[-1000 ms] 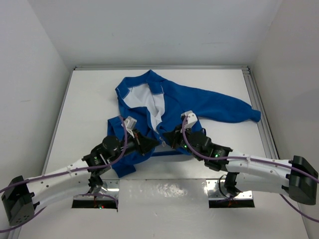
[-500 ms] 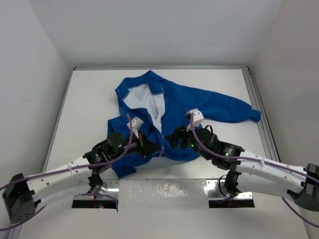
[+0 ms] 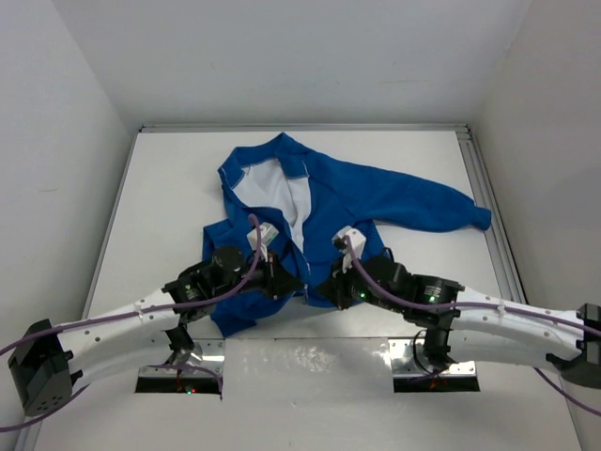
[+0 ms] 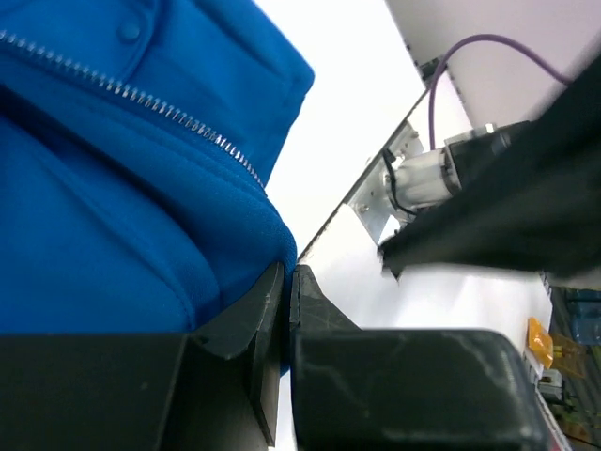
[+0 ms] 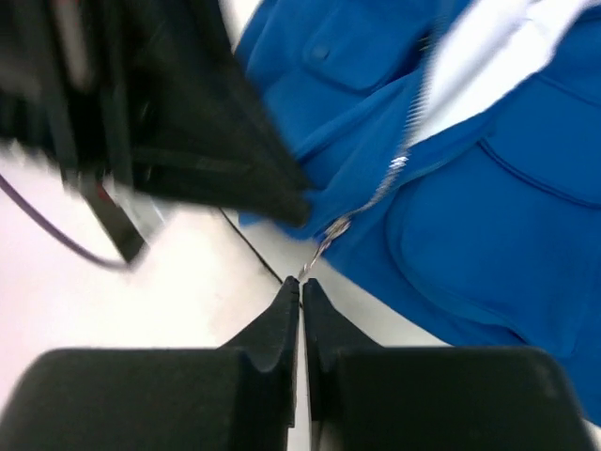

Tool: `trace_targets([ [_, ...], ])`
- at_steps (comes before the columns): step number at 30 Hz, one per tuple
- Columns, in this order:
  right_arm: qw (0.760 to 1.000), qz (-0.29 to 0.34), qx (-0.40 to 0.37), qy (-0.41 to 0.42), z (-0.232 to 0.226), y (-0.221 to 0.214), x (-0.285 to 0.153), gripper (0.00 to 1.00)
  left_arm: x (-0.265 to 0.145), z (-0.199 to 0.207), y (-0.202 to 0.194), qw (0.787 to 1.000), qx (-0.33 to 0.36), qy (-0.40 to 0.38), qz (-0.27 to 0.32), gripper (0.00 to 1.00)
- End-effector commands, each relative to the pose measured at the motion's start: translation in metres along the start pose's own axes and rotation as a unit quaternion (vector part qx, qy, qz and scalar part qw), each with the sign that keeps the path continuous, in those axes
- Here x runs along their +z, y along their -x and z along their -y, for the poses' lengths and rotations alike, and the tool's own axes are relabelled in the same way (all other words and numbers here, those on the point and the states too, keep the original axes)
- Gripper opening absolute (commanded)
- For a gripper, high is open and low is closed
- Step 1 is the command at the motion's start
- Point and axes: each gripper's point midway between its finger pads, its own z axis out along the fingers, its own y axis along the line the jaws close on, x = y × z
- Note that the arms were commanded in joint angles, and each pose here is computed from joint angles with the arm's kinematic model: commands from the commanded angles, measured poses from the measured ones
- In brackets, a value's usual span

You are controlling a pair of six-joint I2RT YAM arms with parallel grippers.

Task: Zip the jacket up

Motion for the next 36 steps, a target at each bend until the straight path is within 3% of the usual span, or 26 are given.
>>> trace_targets([
  [1, 0.996, -0.008, -0.092, 0.012, -0.016, -0.009, 0.001, 0.04, -0.002, 0.014, 0.016, 1.000, -0.021, -0.007, 0.005, 0.00],
  [3, 0.984, -0.021, -0.176, -0.008, -0.021, -0.018, 0.004, 0.13, -0.001, 0.008, 0.021, 0.999, -0.031, 0.008, 0.016, 0.00],
  [5, 0.966, 0.005, -0.252, -0.056, -0.018, -0.010, 0.004, 0.20, -0.001, 0.008, 0.023, 0.999, -0.039, 0.008, 0.018, 0.00],
  [8, 0.953, 0.005, -0.292, -0.079, -0.028, -0.017, 0.003, 0.50, 0.000, 0.002, 0.019, 0.998, -0.051, 0.009, 0.019, 0.00],
  [9, 0.954, 0.005, -0.286, -0.086, -0.026, -0.017, 0.004, 0.53, 0.000, 0.006, 0.021, 0.998, -0.051, -0.002, 0.024, 0.00],
  [16, 0.973, 0.057, -0.189, -0.123, -0.016, -0.010, 0.006, 0.54, -0.002, 0.006, 0.019, 0.998, -0.052, -0.008, 0.026, 0.00],
  [18, 0.972, 0.060, -0.177, -0.140, -0.015, -0.007, 0.011, 0.48, -0.001, 0.009, 0.021, 0.999, -0.047, -0.011, 0.022, 0.00],
  [23, 0.976, 0.053, -0.139, -0.159, -0.014, -0.001, 0.017, 0.41, -0.001, 0.010, 0.021, 0.999, -0.048, -0.014, 0.022, 0.00],
  [30, 0.981, 0.032, -0.106, -0.160, -0.014, -0.006, 0.024, 0.51, -0.001, 0.010, 0.021, 0.998, -0.049, -0.015, 0.024, 0.00],
  [36, 0.983, 0.016, -0.079, -0.164, -0.006, -0.016, 0.032, 0.42, -0.003, 0.012, 0.022, 0.998, -0.048, -0.019, 0.026, 0.00],
])
